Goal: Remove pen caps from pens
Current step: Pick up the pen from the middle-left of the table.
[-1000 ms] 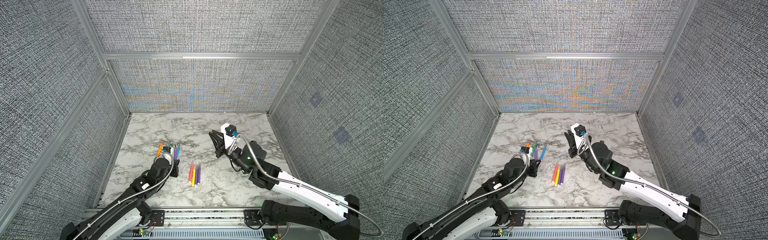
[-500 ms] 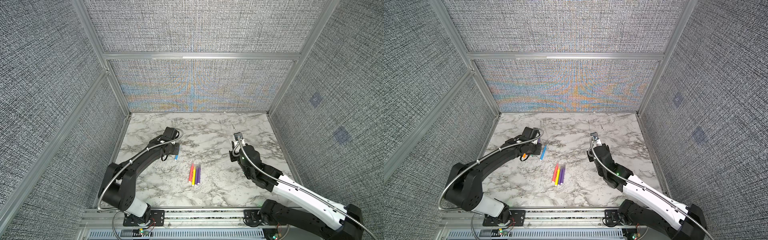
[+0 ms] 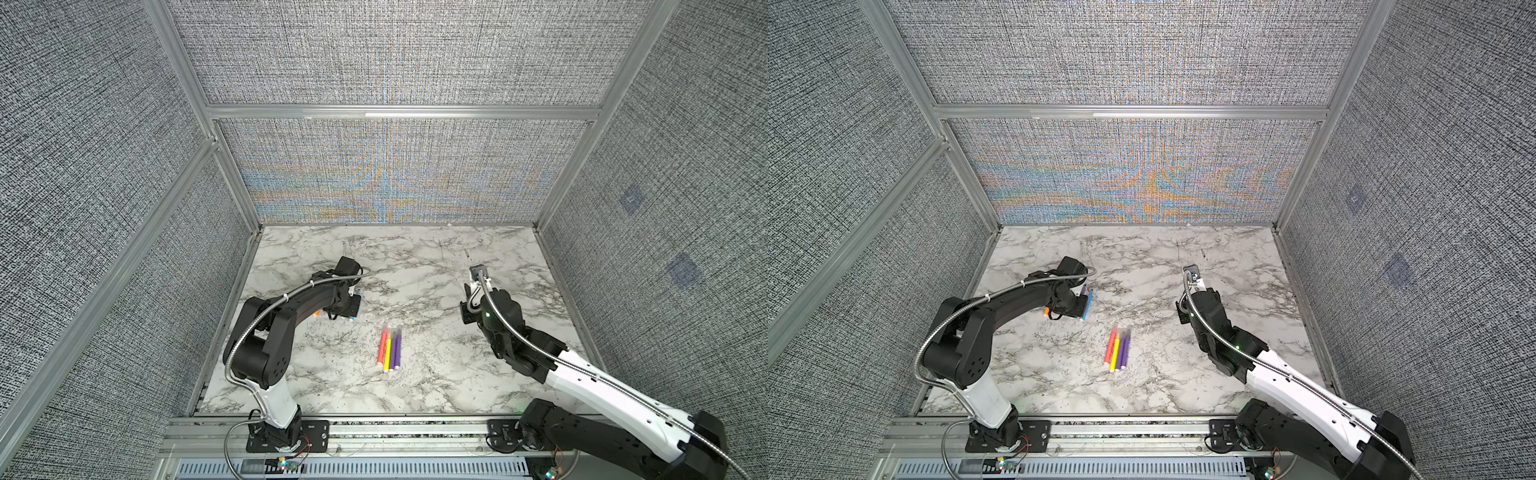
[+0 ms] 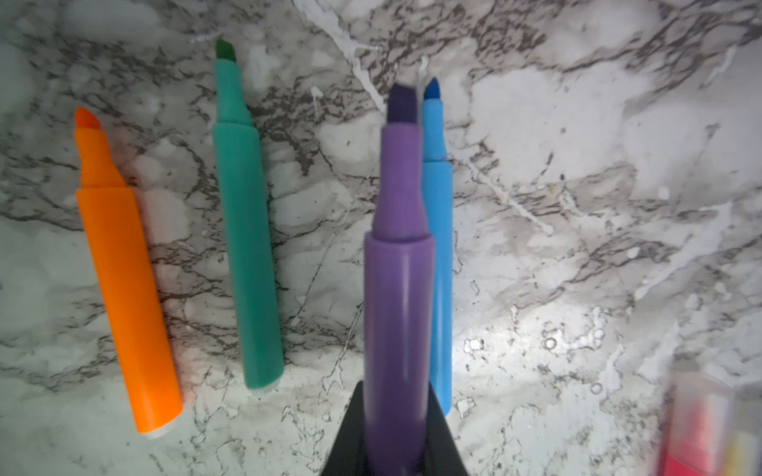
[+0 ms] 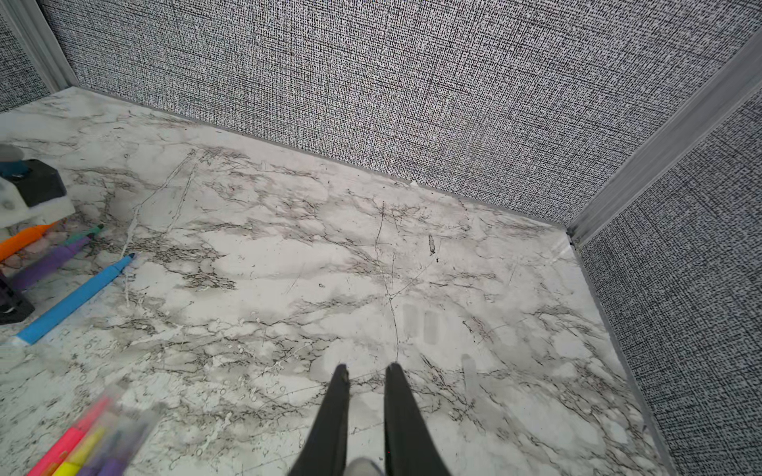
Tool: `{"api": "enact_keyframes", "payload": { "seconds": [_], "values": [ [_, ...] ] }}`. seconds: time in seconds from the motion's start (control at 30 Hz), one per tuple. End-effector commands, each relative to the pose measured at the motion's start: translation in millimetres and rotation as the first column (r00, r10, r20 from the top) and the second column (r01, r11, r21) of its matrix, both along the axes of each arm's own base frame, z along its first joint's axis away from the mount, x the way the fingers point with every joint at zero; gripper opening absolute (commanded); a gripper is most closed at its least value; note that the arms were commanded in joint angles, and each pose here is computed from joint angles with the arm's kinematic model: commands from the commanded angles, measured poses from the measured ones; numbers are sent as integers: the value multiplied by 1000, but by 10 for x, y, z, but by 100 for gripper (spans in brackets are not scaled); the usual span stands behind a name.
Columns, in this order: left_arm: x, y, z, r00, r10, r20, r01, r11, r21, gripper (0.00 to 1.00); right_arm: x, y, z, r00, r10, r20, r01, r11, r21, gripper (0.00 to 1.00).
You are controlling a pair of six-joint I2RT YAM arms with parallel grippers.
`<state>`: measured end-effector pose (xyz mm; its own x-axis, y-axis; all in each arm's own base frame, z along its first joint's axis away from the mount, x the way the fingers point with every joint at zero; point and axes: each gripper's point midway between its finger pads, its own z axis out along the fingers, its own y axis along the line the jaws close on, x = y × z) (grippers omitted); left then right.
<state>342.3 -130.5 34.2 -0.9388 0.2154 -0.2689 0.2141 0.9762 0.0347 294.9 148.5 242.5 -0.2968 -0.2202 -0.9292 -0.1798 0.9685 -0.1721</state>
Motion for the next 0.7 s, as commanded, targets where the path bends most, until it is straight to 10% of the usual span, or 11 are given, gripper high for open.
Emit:
{"api": "enact_keyframes", "payload": {
  "seconds": [0.0,0.67],
  "values": [
    [-17,20,-29,1000,4,-24,-4,1000,6,0,-6,19,35,1000,8,9,-8,1000,29,0],
    [69,124,-59,997,52,-64,-49,998,37,20,16,76,-30,1000,26,-10,-26,1000,12,0]
  ]
}}
